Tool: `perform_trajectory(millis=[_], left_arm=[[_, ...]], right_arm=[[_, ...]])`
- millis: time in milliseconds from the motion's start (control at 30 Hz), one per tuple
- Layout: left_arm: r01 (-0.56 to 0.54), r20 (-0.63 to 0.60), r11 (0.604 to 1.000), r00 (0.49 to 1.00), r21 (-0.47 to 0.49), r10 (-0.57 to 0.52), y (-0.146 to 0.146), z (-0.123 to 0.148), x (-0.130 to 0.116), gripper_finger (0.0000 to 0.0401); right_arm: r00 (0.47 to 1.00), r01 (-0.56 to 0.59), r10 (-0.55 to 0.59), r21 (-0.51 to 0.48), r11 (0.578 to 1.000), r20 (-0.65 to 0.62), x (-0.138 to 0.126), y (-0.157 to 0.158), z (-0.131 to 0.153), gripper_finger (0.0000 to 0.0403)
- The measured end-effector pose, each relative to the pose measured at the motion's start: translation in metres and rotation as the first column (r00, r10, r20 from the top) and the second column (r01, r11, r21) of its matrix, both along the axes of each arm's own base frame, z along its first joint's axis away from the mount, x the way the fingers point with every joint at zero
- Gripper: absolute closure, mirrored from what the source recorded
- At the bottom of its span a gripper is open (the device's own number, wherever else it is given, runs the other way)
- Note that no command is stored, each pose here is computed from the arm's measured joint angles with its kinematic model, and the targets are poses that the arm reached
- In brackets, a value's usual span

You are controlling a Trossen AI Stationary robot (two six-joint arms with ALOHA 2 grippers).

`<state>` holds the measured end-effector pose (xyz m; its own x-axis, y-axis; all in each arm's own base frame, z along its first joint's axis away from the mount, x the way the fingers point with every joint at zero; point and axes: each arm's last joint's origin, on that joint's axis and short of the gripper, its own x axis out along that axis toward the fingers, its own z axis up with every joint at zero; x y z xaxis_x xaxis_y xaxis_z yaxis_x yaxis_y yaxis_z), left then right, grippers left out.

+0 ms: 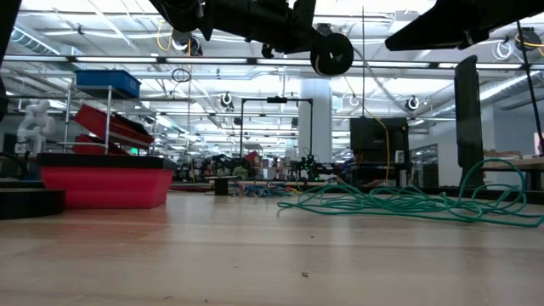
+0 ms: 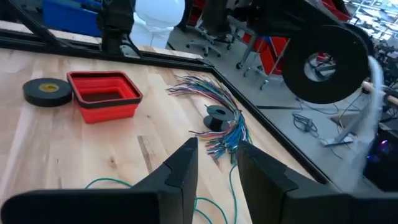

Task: Coil cords
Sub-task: Coil the white wire onto the spool

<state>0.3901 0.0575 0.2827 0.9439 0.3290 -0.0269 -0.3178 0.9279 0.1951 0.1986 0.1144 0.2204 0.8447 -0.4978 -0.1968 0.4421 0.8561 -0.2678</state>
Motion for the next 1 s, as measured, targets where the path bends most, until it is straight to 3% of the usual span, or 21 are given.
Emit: perform_trajectory(millis=[167, 400, 567, 1000], left_arm=[[0.0, -0.001, 1.0, 1.0, -0.002, 0.0, 0.0, 0.0, 0.0, 0.0401], [0.0, -0.003, 1.0, 1.0, -0.002, 0.0, 0.0, 0.0, 0.0, 0.0401], [0.0, -0.003, 1.0, 1.0, -0.003, 0.0, 0.0, 0.0, 0.0, 0.0401], [0.014, -0.002, 1.0, 1.0, -0.007, -0.014, -0.001, 0.0, 0.0, 0.0401]], right_arm=[[1.0, 0.011, -0.012, -0.018, 1.0, -0.019, 0.004, 0.001, -0.006, 0.0303], [0.985, 0.172, -0.171, -0.112, 0.979, 0.016, 0.003, -0.005, -0.005, 0.0303], [0.957, 0.289, -0.291, -0.132, 0.948, 0.005, 0.009, -0.026, -0.009, 0.0303], [0.904, 0.392, -0.407, -0.125, 0.911, -0.132, 0.023, -0.079, -0.019, 0.0303]])
